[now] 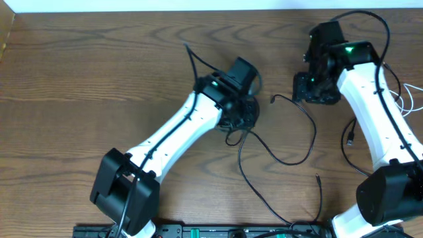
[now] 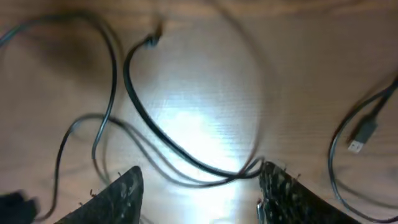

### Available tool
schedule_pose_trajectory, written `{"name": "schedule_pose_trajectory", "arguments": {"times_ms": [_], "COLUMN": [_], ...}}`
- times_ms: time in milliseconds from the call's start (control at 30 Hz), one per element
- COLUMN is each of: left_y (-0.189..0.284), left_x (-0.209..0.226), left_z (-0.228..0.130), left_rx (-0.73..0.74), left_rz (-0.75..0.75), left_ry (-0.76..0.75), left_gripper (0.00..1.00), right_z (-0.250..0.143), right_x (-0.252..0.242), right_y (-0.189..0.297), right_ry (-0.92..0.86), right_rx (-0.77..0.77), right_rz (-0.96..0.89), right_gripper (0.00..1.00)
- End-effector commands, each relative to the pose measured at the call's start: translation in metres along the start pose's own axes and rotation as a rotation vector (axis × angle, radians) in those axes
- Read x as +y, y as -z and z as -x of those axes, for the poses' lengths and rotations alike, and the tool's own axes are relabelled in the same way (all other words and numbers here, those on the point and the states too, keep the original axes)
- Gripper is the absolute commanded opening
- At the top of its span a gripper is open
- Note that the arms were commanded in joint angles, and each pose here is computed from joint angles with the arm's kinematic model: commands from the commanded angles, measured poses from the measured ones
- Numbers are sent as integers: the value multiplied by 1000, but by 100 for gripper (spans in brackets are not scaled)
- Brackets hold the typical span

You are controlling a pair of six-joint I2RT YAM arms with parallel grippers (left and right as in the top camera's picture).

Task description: Untangle cables

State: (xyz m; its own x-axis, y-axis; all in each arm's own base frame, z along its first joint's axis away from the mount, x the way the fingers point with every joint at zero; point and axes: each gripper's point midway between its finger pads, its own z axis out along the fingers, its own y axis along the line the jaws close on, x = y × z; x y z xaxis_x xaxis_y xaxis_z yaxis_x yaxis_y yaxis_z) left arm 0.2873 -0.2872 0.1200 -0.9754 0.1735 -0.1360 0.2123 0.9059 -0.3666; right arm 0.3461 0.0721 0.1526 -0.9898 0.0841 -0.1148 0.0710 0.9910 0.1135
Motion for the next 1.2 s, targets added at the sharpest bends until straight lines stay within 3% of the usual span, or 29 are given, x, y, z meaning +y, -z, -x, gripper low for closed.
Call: {"name": "schedule_pose_trajectory", "arguments": {"times_ms": [0,200,333,367,533,600,767,833,900,1033,1167], "left_y": [-29,-73,-88,-86,-37,-10,41,52,51,43,55], "left_x": [-12,-39,-43,-49,-91,-103,-116,-105,-76,-45,7], "left_z": [-9,-22,-28,-32,-27,-22,-24,-24,-25,-47,-29], "left_rx": [23,48,67,90,52,-7,-93,-124,-130,-21,-101], "left_rz": [40,25,26,-7,-197,-235,-289,-233,-86,42,346], "left_ry": [-64,-149,-166,-176,-242,-265,-292,-283,-253,-329,-345], "left_gripper": [13,17,37,47,59,68,81,84,89,89,89], "right_z": [-2,-14,-22,-24,-23,-22,-20,-20,-19,-19,-19], "right_x": [-4,-15,-9,-9,-9,-9,-8,-8,-8,-8,-7], "right_y": [2,-22,-44,-49,-51,-51,-52,-52,-52,-52,-52], "right_ry": [25,2,-1,-2,-2,-1,0,0,0,0,-10], "right_rx": [17,63,85,89,80,77,70,68,67,66,65], "right_rz": [58,51,102,111,112,113,114,115,115,115,119], "right_gripper": [58,61,60,60,58,51,39,26,9,7,6]}}
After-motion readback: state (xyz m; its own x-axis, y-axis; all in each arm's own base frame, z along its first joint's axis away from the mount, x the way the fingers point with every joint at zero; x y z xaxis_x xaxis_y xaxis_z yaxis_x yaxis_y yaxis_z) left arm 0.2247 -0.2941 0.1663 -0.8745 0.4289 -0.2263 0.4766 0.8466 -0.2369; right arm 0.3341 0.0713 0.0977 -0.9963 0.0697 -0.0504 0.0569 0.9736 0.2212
